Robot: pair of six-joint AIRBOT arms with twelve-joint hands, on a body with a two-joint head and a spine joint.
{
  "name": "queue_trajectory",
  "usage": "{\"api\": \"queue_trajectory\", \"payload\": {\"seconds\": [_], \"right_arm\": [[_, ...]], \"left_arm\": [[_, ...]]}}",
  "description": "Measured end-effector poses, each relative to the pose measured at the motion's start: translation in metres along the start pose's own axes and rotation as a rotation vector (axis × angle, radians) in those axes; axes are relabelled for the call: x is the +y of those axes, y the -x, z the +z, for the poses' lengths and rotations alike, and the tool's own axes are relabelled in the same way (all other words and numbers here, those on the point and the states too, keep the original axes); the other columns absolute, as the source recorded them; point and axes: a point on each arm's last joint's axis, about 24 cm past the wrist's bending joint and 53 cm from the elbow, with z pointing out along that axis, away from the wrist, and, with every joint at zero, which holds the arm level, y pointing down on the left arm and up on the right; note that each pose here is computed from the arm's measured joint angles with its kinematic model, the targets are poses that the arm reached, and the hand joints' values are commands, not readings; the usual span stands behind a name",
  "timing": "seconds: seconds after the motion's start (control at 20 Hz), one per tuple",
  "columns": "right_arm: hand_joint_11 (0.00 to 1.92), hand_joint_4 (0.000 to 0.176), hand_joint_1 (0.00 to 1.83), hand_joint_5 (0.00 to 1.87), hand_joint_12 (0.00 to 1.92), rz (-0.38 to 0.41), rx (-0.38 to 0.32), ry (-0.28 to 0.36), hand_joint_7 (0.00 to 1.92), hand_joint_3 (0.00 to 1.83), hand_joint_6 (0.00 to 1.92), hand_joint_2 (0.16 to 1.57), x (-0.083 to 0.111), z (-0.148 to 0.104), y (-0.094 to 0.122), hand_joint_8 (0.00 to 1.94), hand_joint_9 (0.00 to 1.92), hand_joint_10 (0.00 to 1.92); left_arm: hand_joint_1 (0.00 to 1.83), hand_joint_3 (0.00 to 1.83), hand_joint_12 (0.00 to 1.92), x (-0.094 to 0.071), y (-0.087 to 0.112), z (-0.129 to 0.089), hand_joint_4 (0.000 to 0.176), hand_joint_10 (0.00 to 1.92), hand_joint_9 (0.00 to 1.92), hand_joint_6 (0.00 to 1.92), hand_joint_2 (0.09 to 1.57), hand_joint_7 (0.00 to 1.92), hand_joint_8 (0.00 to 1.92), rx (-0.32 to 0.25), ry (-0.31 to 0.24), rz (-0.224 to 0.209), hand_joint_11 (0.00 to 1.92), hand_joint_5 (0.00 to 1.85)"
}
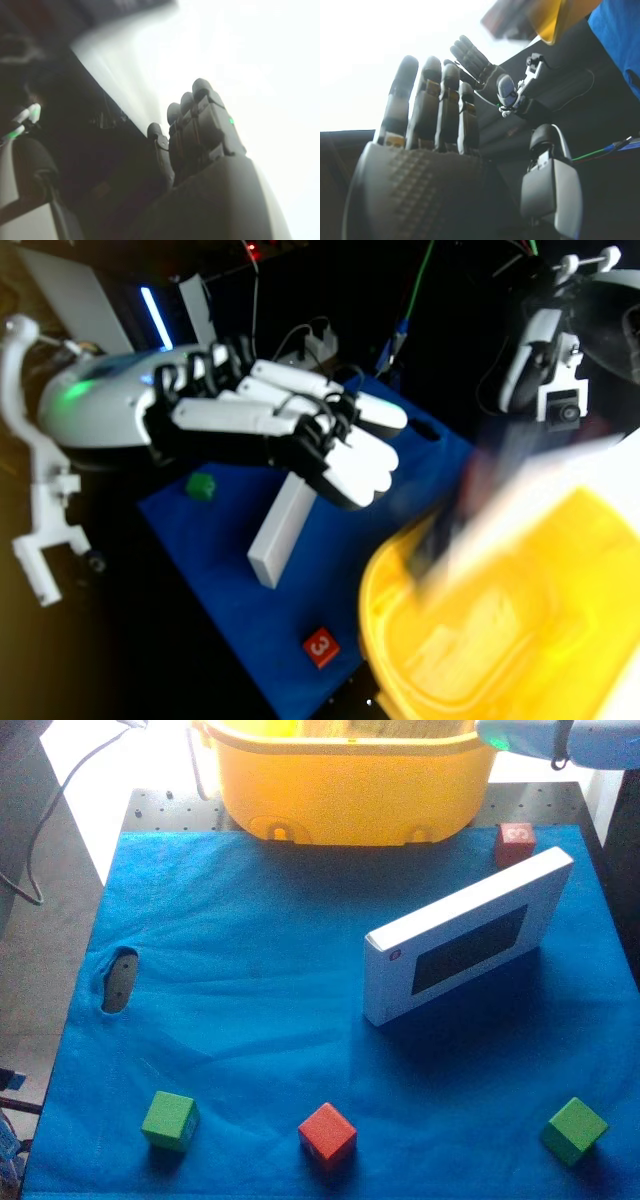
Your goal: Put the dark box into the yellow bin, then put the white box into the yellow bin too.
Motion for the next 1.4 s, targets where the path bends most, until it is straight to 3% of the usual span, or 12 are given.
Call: {"api": "queue_trajectory", "payload": {"seconds": [0.1,0.15,0.25,0.6,0.7,0.75,0.8,0.9,1.1,1.25,1.35,1.4], "right_arm": [[0.14,0.031,0.18,0.32,0.77,0.002,-0.001,0.0,0.5,0.01,0.0,1.09,0.0,0.0,0.0,0.0,0.46,0.0],[0.15,0.055,0.19,0.32,0.73,0.005,0.0,0.0,0.48,0.0,0.0,1.06,0.0,0.0,0.0,0.0,0.46,0.0],[0.14,0.05,0.22,0.29,0.72,0.031,-0.001,0.001,0.44,0.0,0.0,1.01,0.0,0.0,0.0,0.0,0.47,0.01],[0.15,0.08,0.4,0.11,0.67,0.088,0.067,-0.005,0.38,0.0,0.0,0.87,0.004,-0.018,-0.018,0.0,0.39,0.0],[0.24,0.085,0.41,0.1,0.5,0.09,0.084,0.004,0.36,0.0,0.0,0.83,0.01,-0.023,-0.023,0.0,0.38,0.0],[0.25,0.092,0.44,0.11,0.48,0.087,0.094,0.012,0.36,0.0,0.0,0.83,0.013,-0.025,-0.027,0.0,0.37,0.0],[0.23,0.086,0.46,0.1,0.46,0.087,0.102,0.012,0.35,0.0,0.0,0.82,0.013,-0.026,-0.03,0.0,0.36,0.0],[0.23,0.065,0.47,0.09,0.46,0.09,0.127,0.009,0.34,0.0,0.0,0.79,0.014,-0.029,-0.04,0.0,0.33,0.0],[0.24,0.1,0.48,0.13,0.39,0.109,0.196,0.013,0.35,0.0,0.01,0.74,0.019,-0.034,-0.072,0.01,0.36,0.01],[0.22,0.076,0.54,0.18,0.34,0.12,0.222,0.023,0.39,0.0,0.01,0.7,0.024,-0.033,-0.087,0.01,0.35,0.0],[0.2,0.038,0.56,0.19,0.33,0.131,0.254,0.018,0.37,0.0,0.01,0.73,0.023,-0.034,-0.104,0.0,0.34,0.0],[0.2,0.037,0.57,0.2,0.33,0.134,0.275,0.016,0.37,0.0,0.01,0.71,0.023,-0.035,-0.113,0.0,0.34,0.0]], "left_arm": [[1.01,0.0,0.06,0.0,0.0,0.0,0.176,0.0,0.15,0.0,0.72,0.17,0.0,-0.002,-0.002,-0.01,0.16,0.21],[1.02,0.0,0.06,-0.001,0.0,0.0,0.176,0.0,0.15,0.01,0.71,0.17,0.0,-0.001,-0.007,-0.026,0.17,0.22],[1.07,0.0,0.05,-0.003,0.003,-0.003,0.176,0.0,0.16,0.01,0.73,0.19,0.01,0.001,-0.009,-0.027,0.17,0.24],[1.07,0.0,0.06,0.001,0.024,-0.024,0.158,0.0,0.19,0.01,0.71,0.26,0.01,-0.012,0.026,0.004,0.23,0.29],[1.07,0.0,0.05,0.006,0.027,-0.03,0.167,0.0,0.17,0.01,0.7,0.24,0.0,-0.013,0.042,0.015,0.21,0.3],[1.08,0.0,0.05,0.008,0.027,-0.031,0.141,0.0,0.16,0.01,0.7,0.22,0.0,-0.014,0.051,0.014,0.2,0.3],[1.08,0.0,0.05,0.009,0.027,-0.032,0.137,0.0,0.16,0.01,0.7,0.22,0.0,-0.015,0.053,0.016,0.22,0.31],[1.07,0.0,0.06,0.007,0.028,-0.033,0.163,0.0,0.17,0.01,0.71,0.25,0.01,-0.025,0.05,0.013,0.22,0.33],[0.98,0.0,0.05,0.006,0.026,-0.032,0.176,0.01,0.23,0.0,0.71,0.27,0.0,-0.022,0.049,0.008,0.24,0.37],[0.98,0.0,0.04,0.004,0.027,-0.034,0.174,0.02,0.28,0.0,0.72,0.28,0.01,-0.02,0.047,0.014,0.24,0.33],[0.97,0.01,0.05,0.004,0.031,-0.035,0.176,0.02,0.28,0.0,0.73,0.29,0.01,-0.027,0.047,0.015,0.25,0.32],[0.98,0.01,0.06,0.004,0.032,-0.036,0.176,0.02,0.29,0.01,0.73,0.3,0.01,-0.03,0.049,0.015,0.27,0.34]]}}
